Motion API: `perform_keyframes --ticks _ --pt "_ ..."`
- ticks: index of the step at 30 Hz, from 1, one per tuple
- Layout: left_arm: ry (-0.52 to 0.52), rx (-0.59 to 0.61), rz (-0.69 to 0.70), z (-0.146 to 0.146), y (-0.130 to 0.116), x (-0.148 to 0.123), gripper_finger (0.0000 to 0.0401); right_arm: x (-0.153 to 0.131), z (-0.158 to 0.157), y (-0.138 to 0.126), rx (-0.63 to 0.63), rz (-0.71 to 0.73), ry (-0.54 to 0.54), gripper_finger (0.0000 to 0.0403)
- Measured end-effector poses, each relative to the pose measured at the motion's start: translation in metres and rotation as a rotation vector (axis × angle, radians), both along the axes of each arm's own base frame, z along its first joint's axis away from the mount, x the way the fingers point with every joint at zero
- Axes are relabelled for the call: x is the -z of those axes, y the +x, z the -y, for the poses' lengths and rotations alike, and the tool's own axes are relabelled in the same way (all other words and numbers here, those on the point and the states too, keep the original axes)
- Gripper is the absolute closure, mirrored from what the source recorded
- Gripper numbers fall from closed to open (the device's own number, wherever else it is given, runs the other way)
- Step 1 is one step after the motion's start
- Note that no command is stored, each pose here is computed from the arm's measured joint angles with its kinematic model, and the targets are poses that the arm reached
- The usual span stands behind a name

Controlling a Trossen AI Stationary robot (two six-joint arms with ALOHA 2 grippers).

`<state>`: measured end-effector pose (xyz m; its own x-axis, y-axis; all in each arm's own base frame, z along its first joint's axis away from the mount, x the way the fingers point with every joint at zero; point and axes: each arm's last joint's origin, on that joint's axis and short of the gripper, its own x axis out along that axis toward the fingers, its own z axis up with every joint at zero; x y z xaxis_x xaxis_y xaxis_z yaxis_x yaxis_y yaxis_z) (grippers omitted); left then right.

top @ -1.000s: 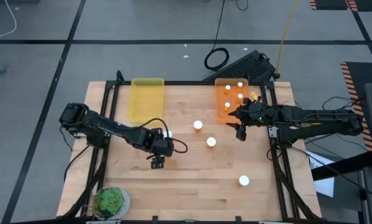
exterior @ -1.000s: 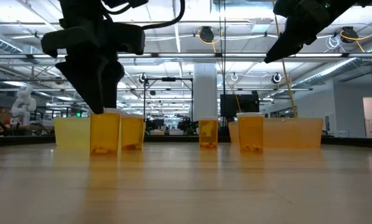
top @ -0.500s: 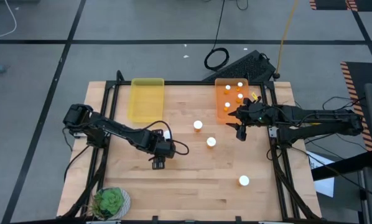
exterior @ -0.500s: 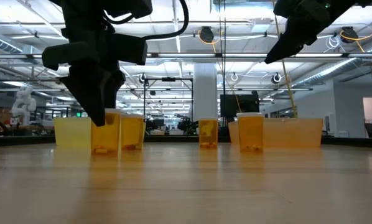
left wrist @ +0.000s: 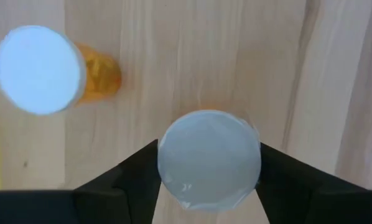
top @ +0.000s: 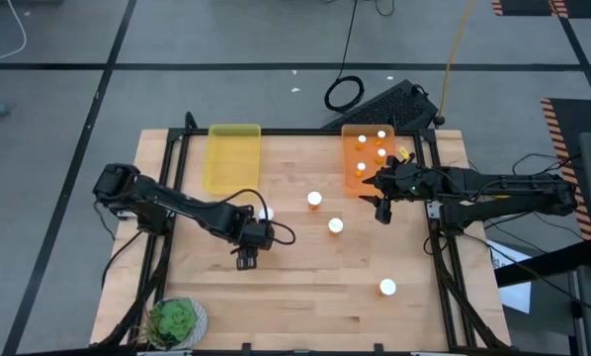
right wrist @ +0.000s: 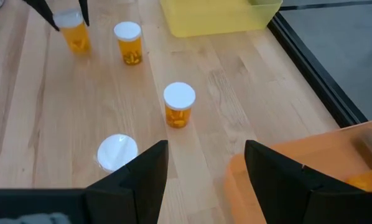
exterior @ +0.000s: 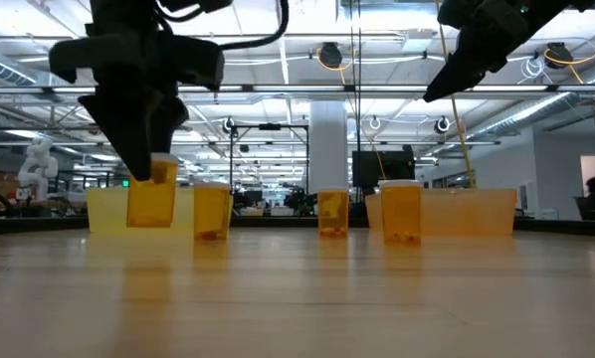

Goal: Pick and place medicine bottles into bin by pill shape (circle, oval)
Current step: Put the large orange pill bottle into the yellow bin

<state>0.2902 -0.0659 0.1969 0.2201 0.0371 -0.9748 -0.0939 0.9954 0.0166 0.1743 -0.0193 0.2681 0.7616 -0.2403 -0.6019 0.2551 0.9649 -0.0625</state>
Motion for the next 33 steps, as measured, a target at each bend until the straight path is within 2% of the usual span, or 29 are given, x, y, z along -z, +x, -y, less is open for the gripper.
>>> perform_keyframes --ticks 8,17,22,27,33 --pt "0.027 -0.003 0.017 -0.007 -0.019 -0.044 0.0195 0.0 0.0 0.0 0.002 0.004 0.002 0.0195" --pt "0.091 0.014 0.172 -0.027 -0.038 -0.098 0.0173 0.0 0.0 0.0 0.008 0.006 0.011 0.0195" --pt "0.168 -0.025 0.232 -0.051 -0.049 -0.118 0.0181 0.0 0.0 0.001 0.006 0.009 0.008 0.0195" --pt "0.214 -0.093 0.241 -0.084 -0.057 -0.126 0.0194 0.004 -0.001 0.0 0.001 -0.001 0.007 0.0195" --pt "0.268 -0.192 0.222 -0.127 -0.065 -0.127 0.0178 0.01 -0.001 0.0 0.001 -0.018 0.007 0.0195"
